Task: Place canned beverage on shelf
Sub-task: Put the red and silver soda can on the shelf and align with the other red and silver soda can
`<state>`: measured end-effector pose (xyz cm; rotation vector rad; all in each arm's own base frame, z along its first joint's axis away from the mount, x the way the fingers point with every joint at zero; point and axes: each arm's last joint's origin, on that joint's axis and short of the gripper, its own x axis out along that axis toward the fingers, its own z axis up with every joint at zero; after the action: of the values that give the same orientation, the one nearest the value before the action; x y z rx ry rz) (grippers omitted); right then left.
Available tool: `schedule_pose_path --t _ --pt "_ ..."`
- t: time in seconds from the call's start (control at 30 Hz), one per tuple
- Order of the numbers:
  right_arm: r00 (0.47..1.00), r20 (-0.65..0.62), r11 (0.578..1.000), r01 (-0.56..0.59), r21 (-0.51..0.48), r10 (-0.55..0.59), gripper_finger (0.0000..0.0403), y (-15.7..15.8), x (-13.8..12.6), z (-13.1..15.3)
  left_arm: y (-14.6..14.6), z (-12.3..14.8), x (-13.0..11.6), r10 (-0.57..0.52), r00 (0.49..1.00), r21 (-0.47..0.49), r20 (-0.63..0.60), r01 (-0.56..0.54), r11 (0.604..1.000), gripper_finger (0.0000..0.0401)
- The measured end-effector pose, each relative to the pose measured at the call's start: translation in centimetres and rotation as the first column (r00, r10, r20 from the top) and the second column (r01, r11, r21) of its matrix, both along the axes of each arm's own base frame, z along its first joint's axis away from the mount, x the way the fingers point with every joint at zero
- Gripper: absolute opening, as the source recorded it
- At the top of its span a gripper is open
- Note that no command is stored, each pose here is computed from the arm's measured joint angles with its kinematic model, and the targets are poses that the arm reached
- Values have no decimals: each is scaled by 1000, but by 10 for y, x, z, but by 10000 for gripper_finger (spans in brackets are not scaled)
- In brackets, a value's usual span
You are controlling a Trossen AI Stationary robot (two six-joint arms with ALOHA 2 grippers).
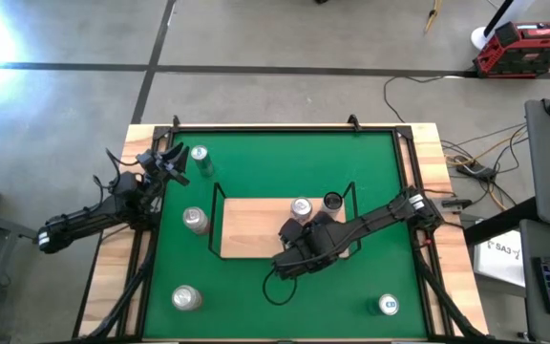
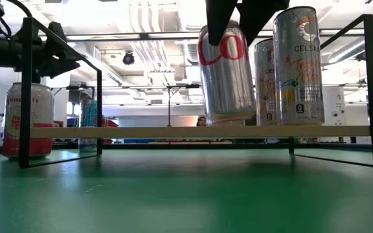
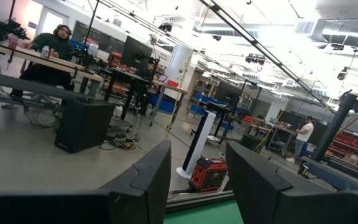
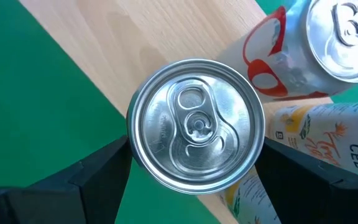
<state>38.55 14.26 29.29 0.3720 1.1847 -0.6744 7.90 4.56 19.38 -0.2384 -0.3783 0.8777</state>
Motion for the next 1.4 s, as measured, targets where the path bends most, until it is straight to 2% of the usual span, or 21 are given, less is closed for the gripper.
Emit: schedule_pose_path --t 0.57,1.03,1.4 --pt "999 -17 999 -37 -18 36 312 -2 2 -10 0 0 0 0 1000 0 0 0 1000 137" --pt "999 -20 999 -50 -9 50 365 -2 2 -10 0 0 0 0 1000 0 0 0 1000 137" --pt "998 -40 998 -58 -36 57 370 -4 1 -10 0 0 0 0 1000 0 0 0 1000 137"
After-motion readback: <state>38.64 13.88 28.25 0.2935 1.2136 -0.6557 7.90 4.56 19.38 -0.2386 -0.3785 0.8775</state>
